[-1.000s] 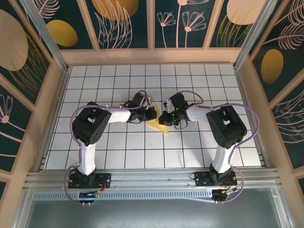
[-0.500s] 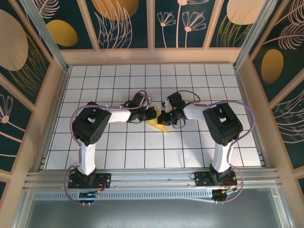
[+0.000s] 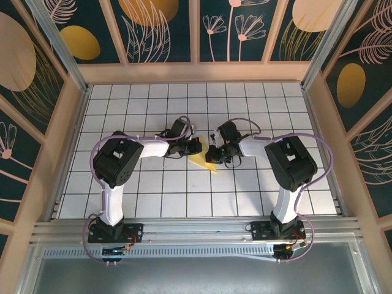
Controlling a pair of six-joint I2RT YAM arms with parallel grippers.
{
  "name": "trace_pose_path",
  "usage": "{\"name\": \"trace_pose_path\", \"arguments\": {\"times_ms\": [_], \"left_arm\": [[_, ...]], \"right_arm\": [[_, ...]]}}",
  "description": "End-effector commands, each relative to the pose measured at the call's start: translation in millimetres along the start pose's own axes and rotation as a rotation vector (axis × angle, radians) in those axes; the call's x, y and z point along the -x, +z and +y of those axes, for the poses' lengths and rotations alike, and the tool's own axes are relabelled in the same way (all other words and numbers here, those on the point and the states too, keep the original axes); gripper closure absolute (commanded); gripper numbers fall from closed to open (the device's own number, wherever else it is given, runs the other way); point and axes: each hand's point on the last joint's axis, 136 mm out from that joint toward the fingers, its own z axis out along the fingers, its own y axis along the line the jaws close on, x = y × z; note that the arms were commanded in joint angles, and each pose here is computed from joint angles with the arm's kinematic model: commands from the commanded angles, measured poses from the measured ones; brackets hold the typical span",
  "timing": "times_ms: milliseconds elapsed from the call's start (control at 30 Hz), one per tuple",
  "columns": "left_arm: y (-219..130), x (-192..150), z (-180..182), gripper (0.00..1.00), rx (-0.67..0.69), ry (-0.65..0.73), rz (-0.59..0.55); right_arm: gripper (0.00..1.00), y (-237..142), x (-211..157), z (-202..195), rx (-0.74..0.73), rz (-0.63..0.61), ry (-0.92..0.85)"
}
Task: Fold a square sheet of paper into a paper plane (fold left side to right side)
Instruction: Fourth fold the wing at the center of the table.
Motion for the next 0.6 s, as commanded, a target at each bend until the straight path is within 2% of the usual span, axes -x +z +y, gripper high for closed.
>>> {"name": "trace_pose_path", "arguments": {"times_ms": [0,233,400,567], "left_arm": [[8.1,-14.7,34.4,1.0,0.129,-0.036,0.039],[7.9,-14.2,33.0,1.0,0.123,-0.033,0.039],[6.7,-13.2,29.3,1.0,0.107,-0.031,0.035],[6.5,-12.7,25.7,1.0,0.089,-0.034,0.034]], "right_arm": [[1.0,-4.4,-34.7,-17.9,-0.07,0.091,0.034],[1.0,-11.0,-33.0,-14.1,-0.072,0.076,0.027],[1.0,-25.9,-7.2,12.9,-0.019,0.011,-0.014],[1.0,-32.6,-1.7,32.4,0.067,-0.01,-0.026]]}}
